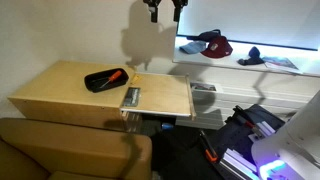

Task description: Take the screwdriver out of the tray and put it on the cabinet

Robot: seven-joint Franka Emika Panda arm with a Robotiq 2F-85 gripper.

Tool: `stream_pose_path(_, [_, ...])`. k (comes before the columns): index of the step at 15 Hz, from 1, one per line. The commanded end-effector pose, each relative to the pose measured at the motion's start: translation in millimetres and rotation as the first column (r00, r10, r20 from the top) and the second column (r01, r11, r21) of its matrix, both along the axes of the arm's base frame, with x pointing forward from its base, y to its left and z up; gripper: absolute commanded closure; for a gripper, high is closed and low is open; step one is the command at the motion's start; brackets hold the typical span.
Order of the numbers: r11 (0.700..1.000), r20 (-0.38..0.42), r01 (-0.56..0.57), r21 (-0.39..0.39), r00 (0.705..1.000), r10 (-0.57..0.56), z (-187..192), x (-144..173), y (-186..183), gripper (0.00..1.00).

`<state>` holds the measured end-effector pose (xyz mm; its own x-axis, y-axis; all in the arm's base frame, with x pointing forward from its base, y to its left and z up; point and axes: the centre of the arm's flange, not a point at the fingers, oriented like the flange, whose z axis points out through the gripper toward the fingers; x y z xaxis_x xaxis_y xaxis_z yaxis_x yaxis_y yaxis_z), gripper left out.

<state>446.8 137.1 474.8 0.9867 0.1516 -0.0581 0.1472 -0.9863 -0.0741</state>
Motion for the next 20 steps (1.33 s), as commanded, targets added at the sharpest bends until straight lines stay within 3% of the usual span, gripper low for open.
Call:
stream_pose_path(1, [1.0,0.0,0.0,0.0,1.0,0.0,0,0,0,0.0])
stream_pose_path(4, [1.0,0.0,0.0,0.0,1.0,0.0,0,0,0,0.0])
stream_pose_path(7, [0.987,-0.053,0.134,-0.088,0.989,-0.139,-27,15,-24,0.0])
stream_pose_path(10, [0.971,-0.048,0.208,-0.12,0.975,-0.215,-35,21,-44,0.0])
stream_pose_path(12, [0.966,-0.034,0.227,-0.125,0.972,-0.233,-34,23,-50,0.0])
stream_pose_path(15, [0.981,-0.05,0.161,-0.109,0.985,-0.167,-33,18,-31,0.0])
stream_pose_path(20, [0.975,-0.046,0.191,-0.11,0.979,-0.197,-34,17,-41,0.0])
